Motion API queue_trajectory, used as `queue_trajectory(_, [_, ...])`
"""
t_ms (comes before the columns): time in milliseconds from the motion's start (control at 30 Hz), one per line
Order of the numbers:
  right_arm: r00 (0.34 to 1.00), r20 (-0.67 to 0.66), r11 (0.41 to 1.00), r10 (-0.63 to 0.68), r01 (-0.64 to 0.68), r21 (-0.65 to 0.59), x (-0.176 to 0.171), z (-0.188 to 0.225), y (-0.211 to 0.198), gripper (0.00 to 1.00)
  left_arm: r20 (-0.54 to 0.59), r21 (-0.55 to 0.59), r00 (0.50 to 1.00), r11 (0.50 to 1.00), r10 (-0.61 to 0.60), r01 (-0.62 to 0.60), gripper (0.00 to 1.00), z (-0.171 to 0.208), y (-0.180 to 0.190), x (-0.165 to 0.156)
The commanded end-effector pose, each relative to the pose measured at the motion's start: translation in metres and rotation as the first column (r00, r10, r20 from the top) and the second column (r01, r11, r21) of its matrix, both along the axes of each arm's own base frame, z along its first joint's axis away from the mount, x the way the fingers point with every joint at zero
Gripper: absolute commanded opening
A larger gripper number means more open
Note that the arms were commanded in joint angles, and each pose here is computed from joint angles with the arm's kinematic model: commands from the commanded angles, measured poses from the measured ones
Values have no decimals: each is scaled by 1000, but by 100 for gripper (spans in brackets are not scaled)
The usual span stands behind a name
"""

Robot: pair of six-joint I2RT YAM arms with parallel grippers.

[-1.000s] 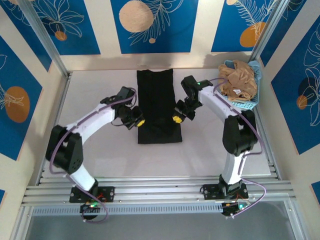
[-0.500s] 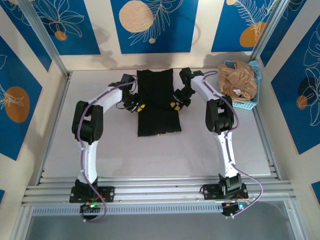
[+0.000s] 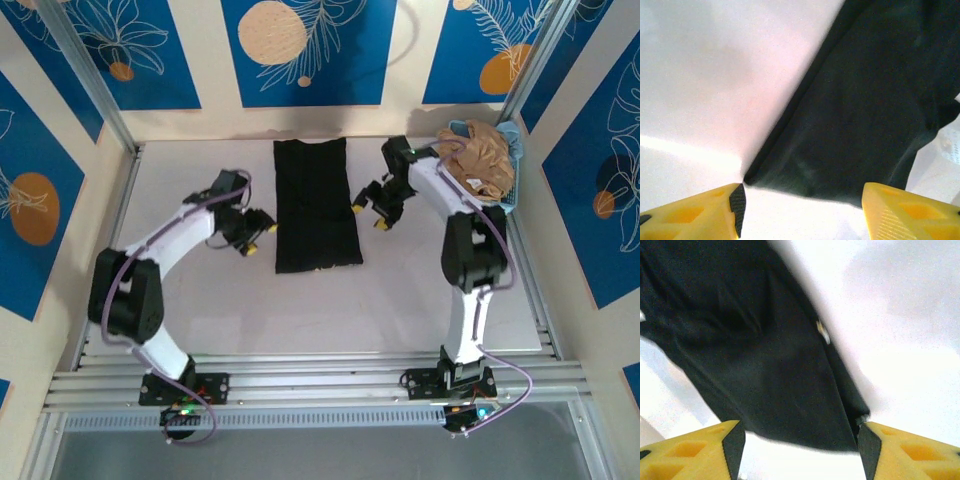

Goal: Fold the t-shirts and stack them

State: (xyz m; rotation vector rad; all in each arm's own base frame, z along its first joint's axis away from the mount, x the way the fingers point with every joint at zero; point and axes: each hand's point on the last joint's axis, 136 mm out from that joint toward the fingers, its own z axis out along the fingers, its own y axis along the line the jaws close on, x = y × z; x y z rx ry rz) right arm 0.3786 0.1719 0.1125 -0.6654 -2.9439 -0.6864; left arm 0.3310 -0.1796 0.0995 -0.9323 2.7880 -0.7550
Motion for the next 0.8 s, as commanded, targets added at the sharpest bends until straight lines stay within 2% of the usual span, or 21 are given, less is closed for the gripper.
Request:
queue_trajectory(0, [1000, 1, 997, -1, 1, 81, -42, 0, 13, 65, -116, -101, 992, 993, 48, -60, 63, -29, -25, -38])
queue_trajectory(200, [998, -63, 979, -1, 14, 203, -79, -29, 32, 65, -166, -163, 978, 975, 122, -150, 64, -53, -39, -48])
queue_trajectory(367, [994, -108, 986, 5, 13, 167, -78, -53, 32, 61, -152, -161, 978, 973, 144, -168, 63, -63, -43, -35])
queue_trajectory(433, [993, -119, 988, 0, 18, 156, -75, -60, 30, 57, -144, -168, 979, 971, 146, -169, 61, -65, -46, -30])
queue_trajectory(600, [986, -167, 993, -9, 29, 115, -72, -77, 26, 49, -154, -149, 978, 975, 143, -166, 48, -75, -48, -25])
queue_trajectory(767, [981, -190, 995, -30, 47, 89, -65, -90, 25, 44, -153, -123, 981, 983, 119, -139, 42, -83, -51, -15])
